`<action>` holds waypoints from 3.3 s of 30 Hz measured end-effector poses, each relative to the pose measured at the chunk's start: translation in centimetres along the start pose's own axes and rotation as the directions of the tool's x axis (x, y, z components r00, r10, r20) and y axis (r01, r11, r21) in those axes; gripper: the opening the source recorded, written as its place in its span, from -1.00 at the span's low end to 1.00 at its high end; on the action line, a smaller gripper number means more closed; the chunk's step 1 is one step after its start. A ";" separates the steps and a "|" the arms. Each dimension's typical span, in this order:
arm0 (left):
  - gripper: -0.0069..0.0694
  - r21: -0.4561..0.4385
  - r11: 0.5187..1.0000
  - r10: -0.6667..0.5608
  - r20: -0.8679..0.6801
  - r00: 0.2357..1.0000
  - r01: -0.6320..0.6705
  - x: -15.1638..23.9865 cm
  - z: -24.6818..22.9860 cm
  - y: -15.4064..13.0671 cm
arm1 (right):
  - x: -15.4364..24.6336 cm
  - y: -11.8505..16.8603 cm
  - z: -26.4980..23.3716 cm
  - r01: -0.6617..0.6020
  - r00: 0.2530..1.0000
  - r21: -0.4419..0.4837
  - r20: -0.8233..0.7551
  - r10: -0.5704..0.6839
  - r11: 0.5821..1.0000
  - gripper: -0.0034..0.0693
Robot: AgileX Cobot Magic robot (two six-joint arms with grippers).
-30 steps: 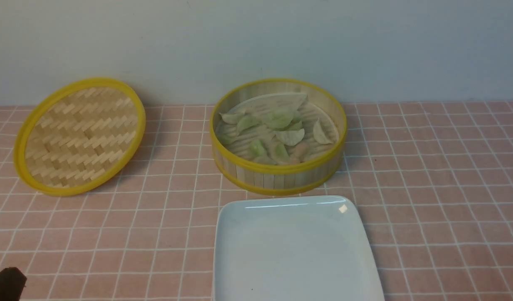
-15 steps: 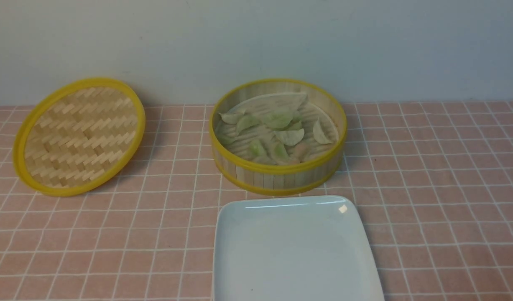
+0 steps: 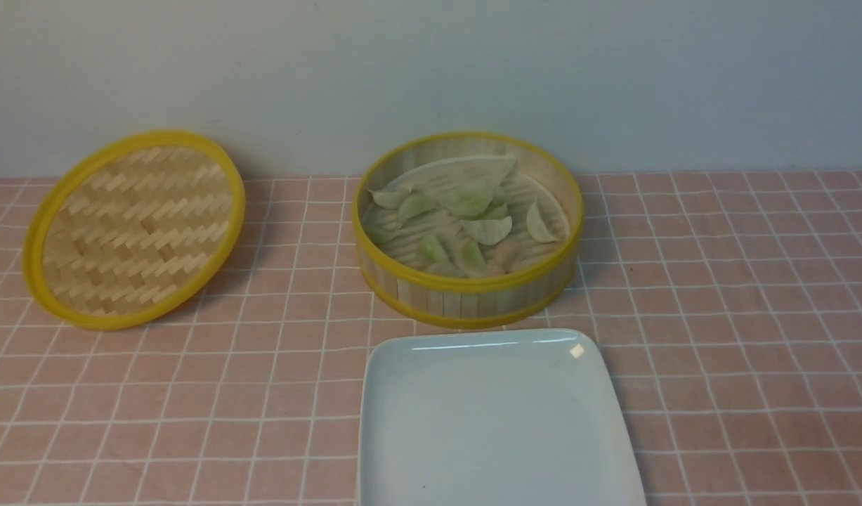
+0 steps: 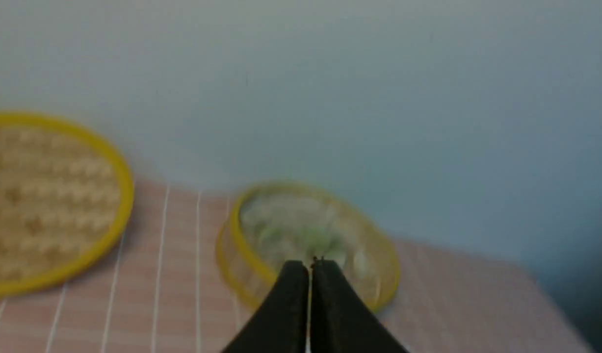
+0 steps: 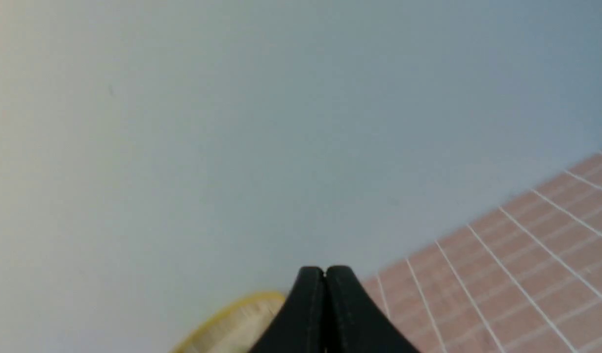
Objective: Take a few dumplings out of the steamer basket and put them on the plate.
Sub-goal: Use the left arm to grab a dumpling from the steamer, then use the left arm to put the dumpling into the plate
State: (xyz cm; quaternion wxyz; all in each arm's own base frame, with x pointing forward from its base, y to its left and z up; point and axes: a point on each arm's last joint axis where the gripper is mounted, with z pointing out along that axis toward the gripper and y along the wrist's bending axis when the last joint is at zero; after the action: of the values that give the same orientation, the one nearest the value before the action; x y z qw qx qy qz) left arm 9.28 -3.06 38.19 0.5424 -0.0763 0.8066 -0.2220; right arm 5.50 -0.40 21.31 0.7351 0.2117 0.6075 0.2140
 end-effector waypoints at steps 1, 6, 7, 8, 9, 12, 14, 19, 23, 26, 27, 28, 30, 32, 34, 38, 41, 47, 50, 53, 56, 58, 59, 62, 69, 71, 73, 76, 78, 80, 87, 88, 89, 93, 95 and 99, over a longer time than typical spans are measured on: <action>-0.84 0.040 0.999 0.028 -0.108 0.994 -0.024 -0.2 0.7 -0.1 | -0.1 0.0 0.0 -0.012 1.000 -0.003 0.015 0.012 1.000 -0.94; -0.84 0.089 0.991 0.136 -0.583 0.801 -0.103 -0.1 8.2 0.5 | -0.9 0.2 0.0 -0.076 0.992 -0.025 0.100 0.078 0.997 -0.94; -0.84 0.097 0.990 0.141 -0.613 0.777 -0.103 0.0 9.2 0.8 | -1.0 0.2 -0.1 -0.078 0.991 -0.027 0.108 0.080 0.997 -0.94; -0.84 0.111 0.989 0.150 -0.663 0.733 -0.103 0.5 11.0 1.3 | -1.3 0.2 -0.1 -0.083 0.987 -0.036 0.136 0.088 0.996 -0.94; -0.84 0.117 0.988 0.154 -0.702 0.695 -0.101 0.9 12.7 1.8 | -1.5 0.3 -0.1 -0.089 0.982 -0.046 0.164 0.095 0.995 -0.94; -0.84 0.123 0.987 0.159 -0.744 0.649 -0.101 1.3 15.0 2.4 | -2.0 0.7 -0.1 -0.121 0.978 -0.059 0.162 0.129 0.991 -0.94; -0.84 0.145 0.981 0.196 -0.751 0.631 -0.132 1.2 17.5 2.1 | -3.6 2.9 -0.2 -0.123 0.992 -0.080 0.033 0.126 0.989 -0.94; -0.84 0.191 0.960 0.279 -0.717 0.638 -0.206 -0.4 21.2 -0.2 | -7.2 7.3 2.0 0.108 0.925 -0.058 -0.359 -0.121 0.992 -0.94; -0.84 0.223 0.936 0.349 -0.688 0.636 -0.273 -1.6 25.3 -2.6 | -8.9 9.5 5.3 0.308 0.728 -0.093 -0.617 -0.298 0.947 -0.94; -0.84 0.242 0.913 0.402 -0.673 0.620 -0.330 -1.8 27.8 -4.1 | -9.1 10.0 7.4 0.381 0.595 -0.126 -0.725 -0.347 0.916 -0.94; -0.84 0.256 0.896 0.436 -0.655 0.617 -0.362 -1.7 29.2 -5.1 | -8.8 10.1 8.5 0.399 0.524 -0.139 -0.776 -0.350 0.906 -0.94; -0.83 0.270 0.883 0.461 -0.650 0.604 -0.384 -1.6 30.7 -5.8 | -8.7 10.2 9.4 0.409 0.484 -0.153 -0.799 -0.356 0.899 -0.94; -0.81 0.285 0.865 0.493 -0.633 0.597 -0.412 -1.1 32.5 -6.7 | -8.4 10.3 10.4 0.405 0.452 -0.154 -0.823 -0.344 0.901 -0.94; -0.75 0.294 0.858 0.507 -0.621 0.598 -0.421 -0.4 34.4 -7.6 | -8.0 10.3 11.1 0.390 0.432 -0.153 -0.840 -0.327 0.908 -0.94; -0.67 0.289 0.859 0.504 -0.623 0.598 -0.423 0.4 36.4 -7.9 | -7.7 10.3 11.4 0.378 0.423 -0.153 -0.849 -0.318 0.913 -0.94; -0.32 0.262 0.871 0.478 -0.649 0.592 -0.416 2.6 40.3 -7.2 | -7.5 10.3 11.6 0.369 0.416 -0.159 -0.853 -0.316 0.916 -0.94; 0.01 0.248 0.872 0.470 -0.669 0.576 -0.423 4.7 43.1 -6.2 | -7.5 10.3 11.7 0.370 0.418 -0.166 -0.849 -0.323 0.914 -0.94; 0.42 0.232 0.872 0.465 -0.670 0.579 -0.432 7.7 46.6 -4.8 | -7.5 10.3 11.7 0.373 0.419 -0.171 -0.846 -0.330 0.912 -0.94; 0.45 0.216 0.874 0.452 -0.686 0.570 -0.434 9.1 47.6 -4.0 | -7.5 10.3 11.7 0.373 0.419 -0.171 -0.846 -0.330 0.912 -0.94; 0.39 0.193 0.881 0.433 -0.697 0.571 -0.433 9.7 48.0 -3.6 | -7.5 10.3 11.7 0.373 0.419 -0.171 -0.846 -0.330 0.912 -0.94; 0.19 0.185 0.880 0.430 -0.700 0.570 -0.437 9.6 48.0 -3.6 | -7.5 10.3 11.7 0.372 0.420 -0.171 -0.845 -0.329 0.913 -0.94; -0.17 0.181 0.882 0.425 -0.707 0.565 -0.436 9.4 47.8 -3.7 | -7.5 10.4 11.7 0.365 0.422 -0.171 -0.846 -0.326 0.915 -0.94; -0.21 0.182 0.881 0.426 -0.705 0.567 -0.436 9.3 47.8 -3.7 | -7.5 10.4 11.7 0.365 0.422 -0.171 -0.846 -0.326 0.915 -0.94; -0.28 0.187 0.881 0.425 -0.715 0.555 -0.434 8.1 47.2 -4.4 | -7.4 10.5 11.7 0.354 0.424 -0.170 -0.847 -0.319 0.920 -0.94; -0.28 0.207 0.877 0.448 -0.680 0.581 -0.434 2.7 44.0 -7.1 | -7.3 10.5 11.5 0.340 0.412 -0.169 -0.857 -0.308 0.925 -0.94; -0.28 0.215 0.872 0.460 -0.666 0.587 -0.439 1.0 42.7 -7.9 | -7.3 10.5 11.5 0.340 0.409 -0.169 -0.859 -0.307 0.925 -0.94; -0.28 0.222 0.868 0.473 -0.643 0.602 -0.445 -0.2 41.8 -8.5 | -7.3 10.5 11.5 0.338 0.407 -0.169 -0.861 -0.305 0.926 -0.94; -0.28 0.229 0.862 0.487 -0.620 0.615 -0.452 -1.5 40.7 -9.1 | -7.2 10.6 11.4 0.328 0.404 -0.168 -0.865 -0.299 0.930 -0.94; -0.28 0.232 0.862 0.488 -0.615 0.619 -0.450 -2.2 39.9 -9.4 | -7.2 10.6 11.4 0.325 0.402 -0.168 -0.866 -0.297 0.931 -0.94; -0.28 0.247 0.872 0.477 -0.627 0.616 -0.424 -2.4 38.7 -9.7 | -7.2 10.6 11.4 0.325 0.401 -0.168 -0.867 -0.297 0.930 -0.94; -0.28 0.298 0.880 0.458 -0.737 0.497 -0.368 0.3 33.0 -10.2 | -7.1 10.6 11.2 0.323 0.382 -0.169 -0.877 -0.291 0.931 -0.94; -0.28 0.304 0.879 0.458 -0.751 0.475 -0.367 1.0 32.6 -10.2 | -7.1 10.6 11.2 0.323 0.382 -0.169 -0.877 -0.291 0.931 -0.94; -0.28 0.316 0.876 0.459 -0.778 0.429 -0.364 2.8 32.0 -10.0 | -7.1 10.6 11.2 0.323 0.382 -0.169 -0.877 -0.291 0.931 -0.94; -0.28 0.356 0.865 0.456 -0.852 0.258 -0.354 8.1 31.2 -9.6 | -6.9 10.4 11.1 0.323 0.376 -0.169 -0.880 -0.290 0.931 -0.94; -0.28 0.373 0.858 0.456 -0.870 0.187 -0.354 10.6 31.4 -9.3 | -6.7 10.2 11.1 0.324 0.367 -0.168 -0.885 -0.287 0.931 -0.94; -0.28 0.390 0.850 0.457 -0.881 0.125 -0.355 13.4 32.3 -9.1 | -6.4 10.1 11.0 0.321 0.359 -0.165 -0.890 -0.281 0.933 -0.94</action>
State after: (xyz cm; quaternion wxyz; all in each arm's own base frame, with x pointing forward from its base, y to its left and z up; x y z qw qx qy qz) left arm 32.20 -24.95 20.82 -0.0170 0.3183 0.9426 -0.0994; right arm 14.66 3.62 34.12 0.3155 -0.0374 0.9372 0.1441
